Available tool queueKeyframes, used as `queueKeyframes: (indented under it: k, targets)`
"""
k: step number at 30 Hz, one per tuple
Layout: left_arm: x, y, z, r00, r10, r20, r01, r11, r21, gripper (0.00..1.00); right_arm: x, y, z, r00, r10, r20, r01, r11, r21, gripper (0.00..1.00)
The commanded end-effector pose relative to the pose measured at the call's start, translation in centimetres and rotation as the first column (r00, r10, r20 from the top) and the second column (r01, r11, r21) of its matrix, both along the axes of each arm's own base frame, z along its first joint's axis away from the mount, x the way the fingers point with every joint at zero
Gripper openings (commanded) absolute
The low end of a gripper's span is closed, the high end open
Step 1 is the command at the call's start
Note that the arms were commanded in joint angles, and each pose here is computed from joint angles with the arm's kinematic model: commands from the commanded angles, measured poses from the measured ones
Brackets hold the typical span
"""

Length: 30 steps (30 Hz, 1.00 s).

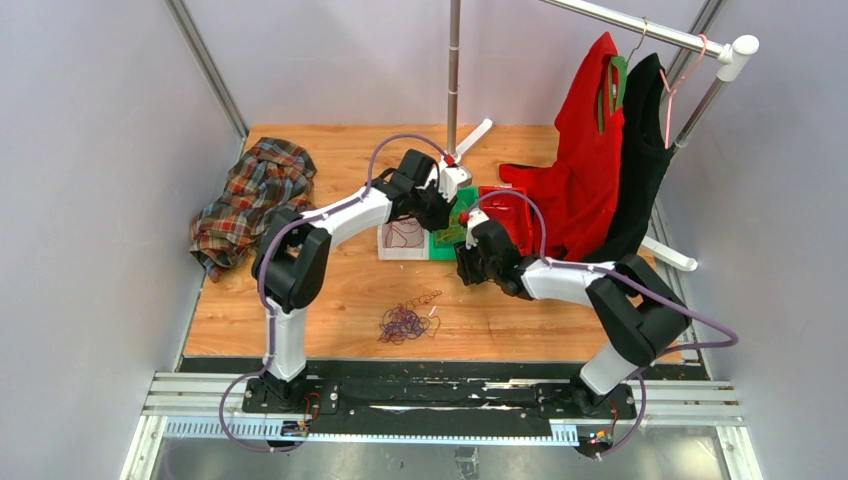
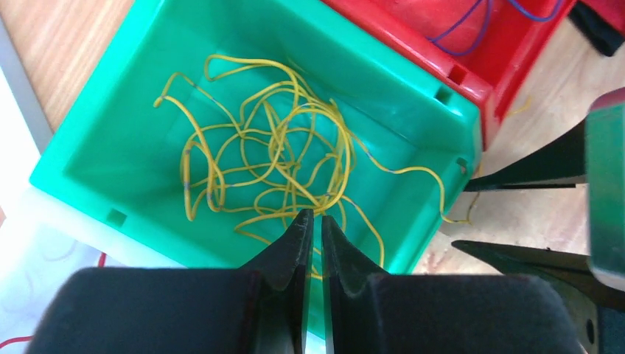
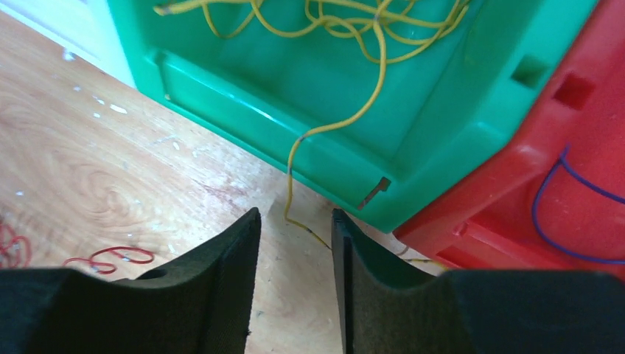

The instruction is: Untangle the cables

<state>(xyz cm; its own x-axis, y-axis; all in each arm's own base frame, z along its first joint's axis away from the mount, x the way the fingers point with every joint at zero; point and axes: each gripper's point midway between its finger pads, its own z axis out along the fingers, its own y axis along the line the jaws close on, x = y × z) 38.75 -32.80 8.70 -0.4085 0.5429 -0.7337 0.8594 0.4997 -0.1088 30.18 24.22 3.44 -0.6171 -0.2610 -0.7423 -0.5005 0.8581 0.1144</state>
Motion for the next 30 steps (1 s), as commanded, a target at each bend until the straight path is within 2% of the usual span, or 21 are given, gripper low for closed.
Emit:
queueKeyframes:
  k: [1,4,8,14,17,21,30]
  targets:
    - [2.3,-0.4,0.5,0.995,0.021,0.096,-0.022,1.000,0.005,0.11,0.6,0.0,-1.0,1.000,0.015,0.022,-0.014,1.000,-0.022,0.37]
    - [2.7,-0.4,-0.1,0.995,0.037,0.097,-0.038,0.999,0.005,0.09,0.3,0.2,-1.5,1.000,0.012,0.020,-0.012,1.000,-0.005,0.26]
    - [2.6,-0.7,-0.3,0.996,0.039,0.083,-0.039,0.999,-0.005,0.07,0.1,0.8,-0.1,0.998,0.014,0.057,-0.015,0.999,0.030,0.01]
    - [2.5,-0.8,0.7,0.995,0.064,0.076,-0.061,0.997,-0.039,0.01,1.5,2.1,5.5,0.993,0.007,0.118,-0.018,0.996,0.093,0.01]
    - [3.1,-0.4,3.1,0.992,0.121,0.034,-0.114,0.982,-0.148,0.01,2.7,2.7,6.8,0.993,0.001,0.121,-0.010,0.997,0.073,0.01]
    - [2.5,-0.2,4.4,0.993,0.109,0.043,-0.099,0.977,-0.188,0.01,4.5,3.6,6.9,0.993,0.004,0.114,-0.009,0.999,0.044,0.01]
    - [2.2,-0.2,5.4,0.995,0.102,0.016,-0.096,0.971,-0.217,0.03,7.2,3.8,2.9,0.997,-0.019,0.076,0.021,1.000,-0.016,0.01]
